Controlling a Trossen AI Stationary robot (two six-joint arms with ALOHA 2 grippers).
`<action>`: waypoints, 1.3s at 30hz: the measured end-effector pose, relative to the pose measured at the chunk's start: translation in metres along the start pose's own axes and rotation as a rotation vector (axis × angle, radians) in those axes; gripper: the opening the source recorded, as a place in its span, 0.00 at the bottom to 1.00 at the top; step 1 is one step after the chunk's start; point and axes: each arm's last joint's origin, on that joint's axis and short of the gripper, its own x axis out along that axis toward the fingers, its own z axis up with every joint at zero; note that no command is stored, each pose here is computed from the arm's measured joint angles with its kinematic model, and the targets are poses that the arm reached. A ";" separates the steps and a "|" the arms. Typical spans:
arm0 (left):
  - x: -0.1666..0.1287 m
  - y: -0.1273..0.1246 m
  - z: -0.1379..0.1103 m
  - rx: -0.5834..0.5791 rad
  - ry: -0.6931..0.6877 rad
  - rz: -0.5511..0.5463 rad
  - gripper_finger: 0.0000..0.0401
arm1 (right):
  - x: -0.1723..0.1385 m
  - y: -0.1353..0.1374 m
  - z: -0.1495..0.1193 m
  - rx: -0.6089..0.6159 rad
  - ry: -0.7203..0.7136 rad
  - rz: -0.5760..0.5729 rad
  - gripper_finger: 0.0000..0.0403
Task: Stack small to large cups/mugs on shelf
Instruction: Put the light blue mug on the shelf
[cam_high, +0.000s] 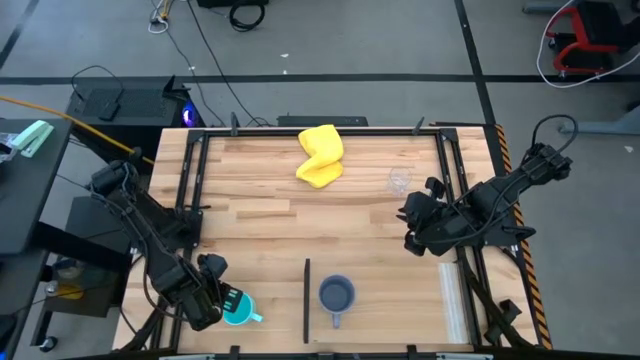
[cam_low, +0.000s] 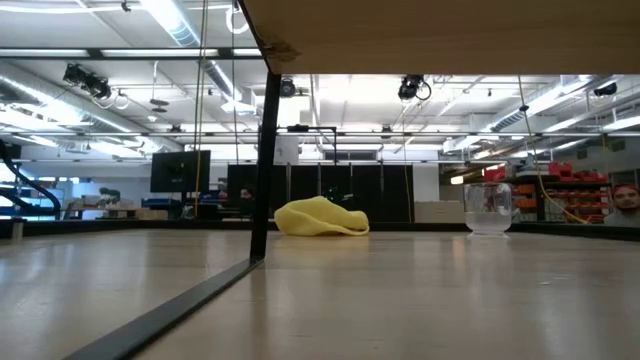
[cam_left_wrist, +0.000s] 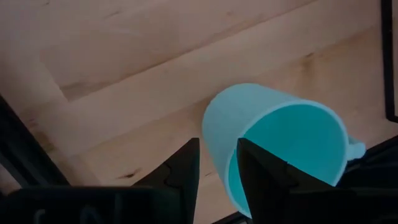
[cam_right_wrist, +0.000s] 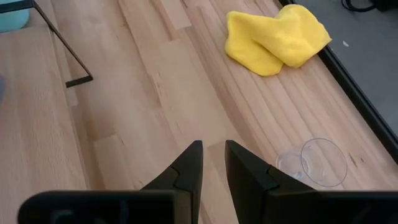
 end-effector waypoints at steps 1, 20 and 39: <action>0.002 -0.001 -0.001 0.003 -0.002 0.002 0.29 | 0.000 0.000 0.000 0.003 0.000 0.000 0.19; 0.011 -0.010 -0.004 0.016 0.028 -0.032 0.30 | 0.000 0.000 0.000 0.006 0.000 0.001 0.19; -0.001 -0.019 -0.004 0.071 0.024 -0.199 0.33 | 0.000 0.000 0.000 0.006 0.000 0.001 0.19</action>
